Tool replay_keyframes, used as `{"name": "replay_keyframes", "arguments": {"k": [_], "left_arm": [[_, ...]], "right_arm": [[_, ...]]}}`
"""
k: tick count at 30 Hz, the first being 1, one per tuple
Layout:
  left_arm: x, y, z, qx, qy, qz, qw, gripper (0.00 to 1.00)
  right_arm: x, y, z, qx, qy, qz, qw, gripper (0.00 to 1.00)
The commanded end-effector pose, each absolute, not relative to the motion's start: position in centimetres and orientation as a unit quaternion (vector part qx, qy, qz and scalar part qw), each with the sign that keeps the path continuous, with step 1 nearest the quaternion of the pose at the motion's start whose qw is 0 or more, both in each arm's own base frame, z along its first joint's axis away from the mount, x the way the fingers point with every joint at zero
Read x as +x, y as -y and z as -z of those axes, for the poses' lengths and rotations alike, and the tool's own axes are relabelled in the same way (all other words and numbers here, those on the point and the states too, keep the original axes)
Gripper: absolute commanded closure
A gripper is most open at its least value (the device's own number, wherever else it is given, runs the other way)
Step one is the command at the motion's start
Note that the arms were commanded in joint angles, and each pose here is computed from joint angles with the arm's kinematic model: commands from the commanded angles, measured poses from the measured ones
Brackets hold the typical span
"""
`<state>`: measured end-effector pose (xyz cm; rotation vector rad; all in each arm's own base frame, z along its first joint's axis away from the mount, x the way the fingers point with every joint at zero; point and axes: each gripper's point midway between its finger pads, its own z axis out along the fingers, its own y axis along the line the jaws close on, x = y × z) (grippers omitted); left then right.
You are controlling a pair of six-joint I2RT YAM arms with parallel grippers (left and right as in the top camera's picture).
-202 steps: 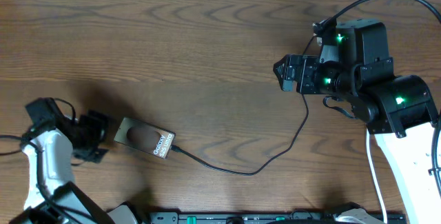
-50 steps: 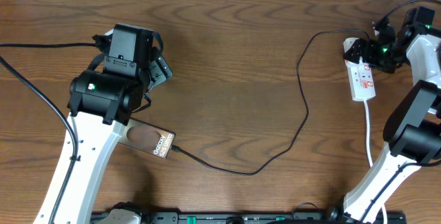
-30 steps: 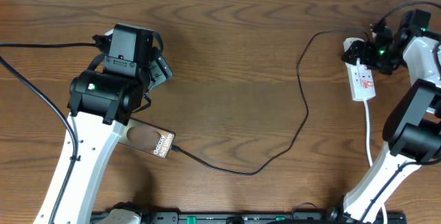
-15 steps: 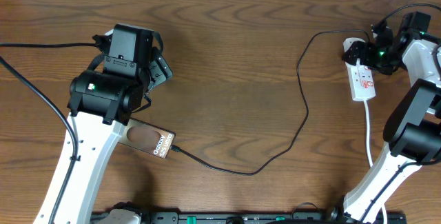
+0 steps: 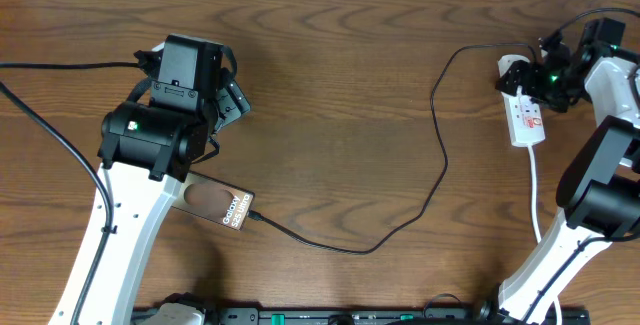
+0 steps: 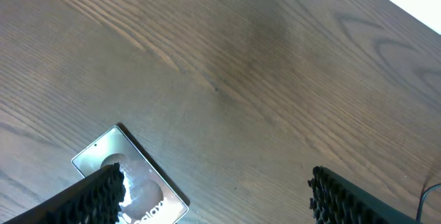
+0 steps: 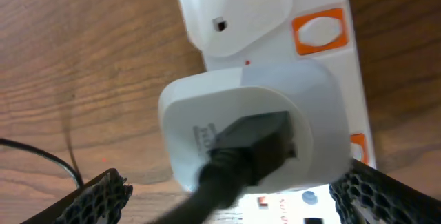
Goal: Plug charger to phone and switch on socket
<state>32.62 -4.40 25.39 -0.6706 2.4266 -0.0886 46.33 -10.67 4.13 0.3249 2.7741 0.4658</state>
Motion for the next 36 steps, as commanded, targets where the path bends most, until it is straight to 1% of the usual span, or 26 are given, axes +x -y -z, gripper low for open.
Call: {"name": "replay_keyframes", "arguments": {"k": [1,11,14,17,19,21,24,27,32,36], "left_arm": [[32.8,4.2,-25.7,-0.26,-0.914,0.03,0.311,0.15],[32.7,4.2,-25.6,-0.26,-0.915,0.028,0.308,0.15],[32.7,4.2,-25.6,-0.26,-0.915,0.028,0.308,0.15],[32.7,4.2,-25.6,-0.26,-0.915,0.028,0.308,0.15],[32.7,4.2,-25.6,-0.26,-0.915,0.028,0.308,0.15],[32.7,4.2,-25.6,-0.26,-0.915,0.028,0.308,0.15],[32.7,4.2,-25.6,-0.26,-0.915,0.028,0.308,0.15],[32.7,4.2,-25.6,-0.26,-0.915,0.028,0.308,0.15],[32.7,4.2,-25.6,-0.26,-0.915,0.028,0.308,0.15],[32.7,4.2,-25.6,-0.26,-0.915,0.028,0.308,0.15]], "right_arm": [[45.8,5.4,-2.7,0.096,-0.96,-0.233,0.119,0.08],[46.3,4.9,-2.8,0.087,-0.96,-0.232,0.127,0.09],[46.1,5.2,-2.9,0.09,-0.962,-0.227,0.123,0.11],[45.9,6.1,-3.8,0.098,-0.966,-0.208,0.116,0.12],[45.9,7.2,-5.0,0.115,-0.969,-0.185,0.118,0.1],[46.0,8.6,-6.9,0.138,-0.97,-0.154,0.128,0.08],[45.9,10.4,-10.7,0.172,-0.967,-0.105,0.157,0.02],[45.1,12.2,-15.4,0.215,-0.955,-0.051,0.199,0.01],[41.5,13.8,-23.6,0.287,-0.92,0.015,0.266,0.01],[37.4,13.1,-29.3,0.325,-0.893,0.019,0.31,0.01]]}}
